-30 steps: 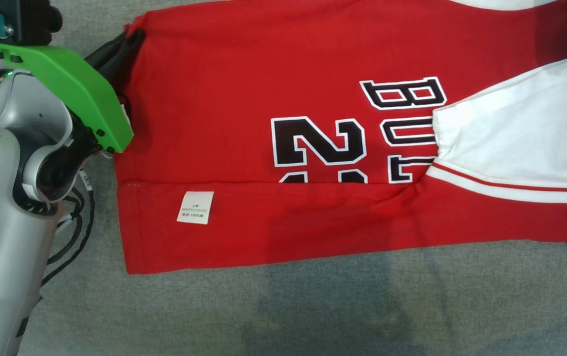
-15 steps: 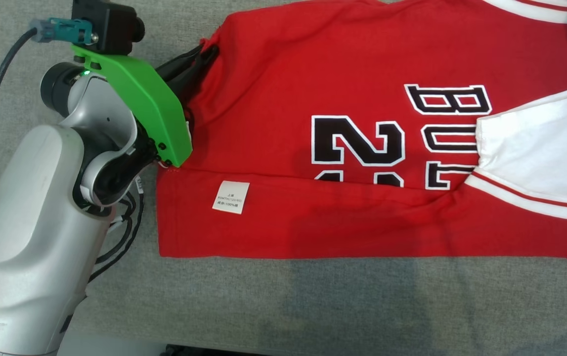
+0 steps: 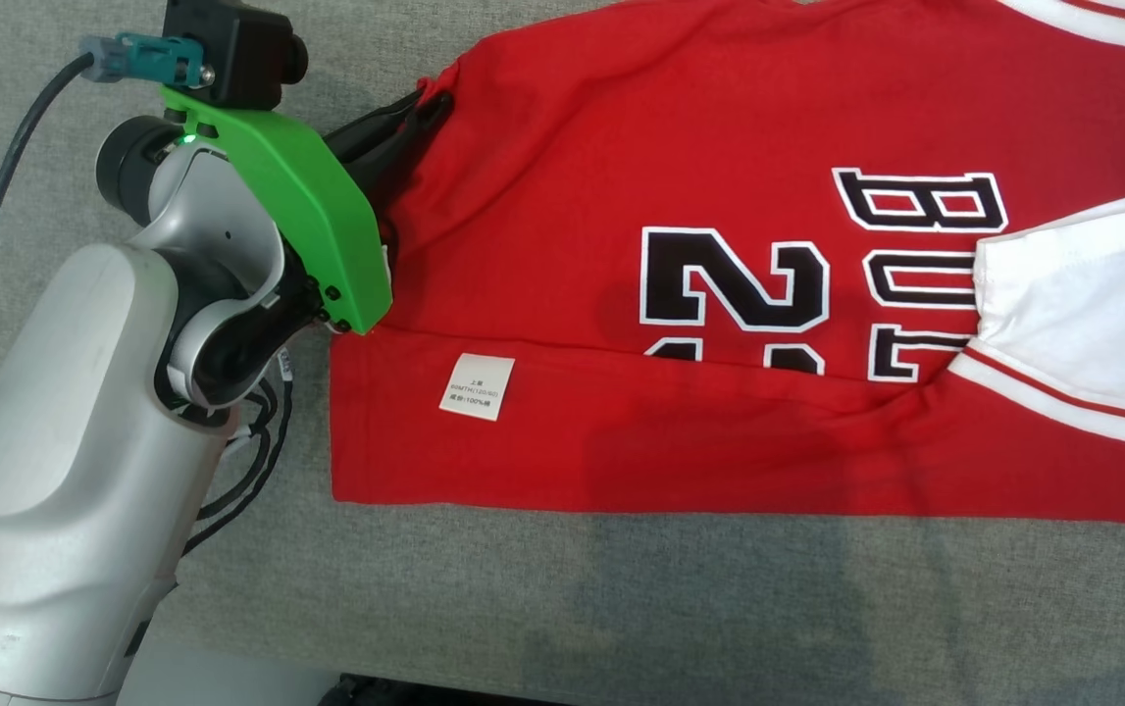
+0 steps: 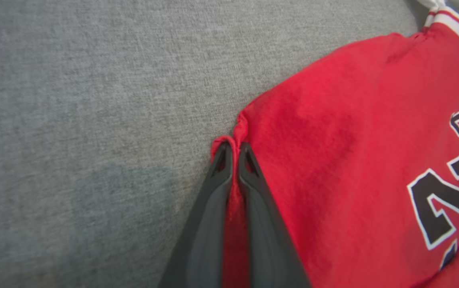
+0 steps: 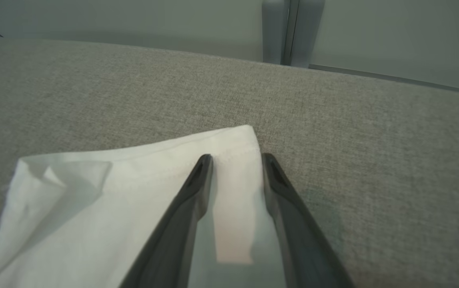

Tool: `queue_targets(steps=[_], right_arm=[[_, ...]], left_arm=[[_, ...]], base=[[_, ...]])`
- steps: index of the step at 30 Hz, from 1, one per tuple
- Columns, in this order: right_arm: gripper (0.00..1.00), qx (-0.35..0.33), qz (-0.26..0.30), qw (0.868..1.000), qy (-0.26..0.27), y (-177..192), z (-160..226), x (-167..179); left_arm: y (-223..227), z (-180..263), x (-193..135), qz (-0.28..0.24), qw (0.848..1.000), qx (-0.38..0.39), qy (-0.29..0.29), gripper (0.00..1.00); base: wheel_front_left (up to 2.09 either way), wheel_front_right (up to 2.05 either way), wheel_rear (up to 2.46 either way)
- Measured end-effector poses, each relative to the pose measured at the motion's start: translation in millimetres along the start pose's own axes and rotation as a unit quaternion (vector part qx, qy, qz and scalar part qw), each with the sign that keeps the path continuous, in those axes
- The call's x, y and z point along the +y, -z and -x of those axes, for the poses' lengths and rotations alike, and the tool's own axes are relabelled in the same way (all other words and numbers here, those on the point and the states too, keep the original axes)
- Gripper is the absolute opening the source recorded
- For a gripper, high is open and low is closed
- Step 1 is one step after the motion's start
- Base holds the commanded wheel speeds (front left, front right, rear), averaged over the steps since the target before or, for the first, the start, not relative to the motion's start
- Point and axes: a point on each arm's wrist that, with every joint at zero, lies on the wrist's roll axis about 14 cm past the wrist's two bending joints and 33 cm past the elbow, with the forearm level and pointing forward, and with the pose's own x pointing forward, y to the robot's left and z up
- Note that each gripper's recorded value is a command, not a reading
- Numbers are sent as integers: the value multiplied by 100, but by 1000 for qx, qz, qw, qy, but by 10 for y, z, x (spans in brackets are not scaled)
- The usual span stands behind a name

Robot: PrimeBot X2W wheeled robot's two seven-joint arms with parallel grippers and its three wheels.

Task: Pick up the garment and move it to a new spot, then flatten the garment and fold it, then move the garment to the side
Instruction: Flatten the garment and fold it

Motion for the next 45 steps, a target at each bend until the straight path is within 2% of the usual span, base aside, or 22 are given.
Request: queue_targets(steps=[6,8,9,10,11,18,27,35,45], right_arm=[[40,4,-3,1000,1,3,-26,5],[27,5,-4,1000,1,11,-29,11],[27,5,-5,1000,1,10,-30,19],[16,3,-6,1000,0,6,-32,31],[0,1,-7,1000,-2,-1,-34,47],[0,-28,-16,999,-20,-86,-2,181],[0,-92,-30,995,-19,-378,241,76],[0,-102,-49,993,-39,-222,509,205],[0,-147,-43,987,-54,-364,922,383]], left_arm=[[-3,1,4,-1,1000,-1,0,0],[-3,2,6,-1,1000,-1,0,0],[-3,4,8,-1,1000,-1,-1,0],[-5,6,9,-1,1000,-2,-1,0],[-7,8,12,-2,1000,-2,-2,0],[-62,6,80,-3,1000,-16,-11,0],[-173,21,98,-6,999,-45,-18,0],[-152,107,78,-7,998,-56,-24,0],[-219,293,70,-22,996,-76,-32,0]], base=[[0,0,0],[0,0,0],[0,0,0],[0,0,0],[0,0,0],[0,0,0],[0,0,0],[0,0,0],[0,0,0]])
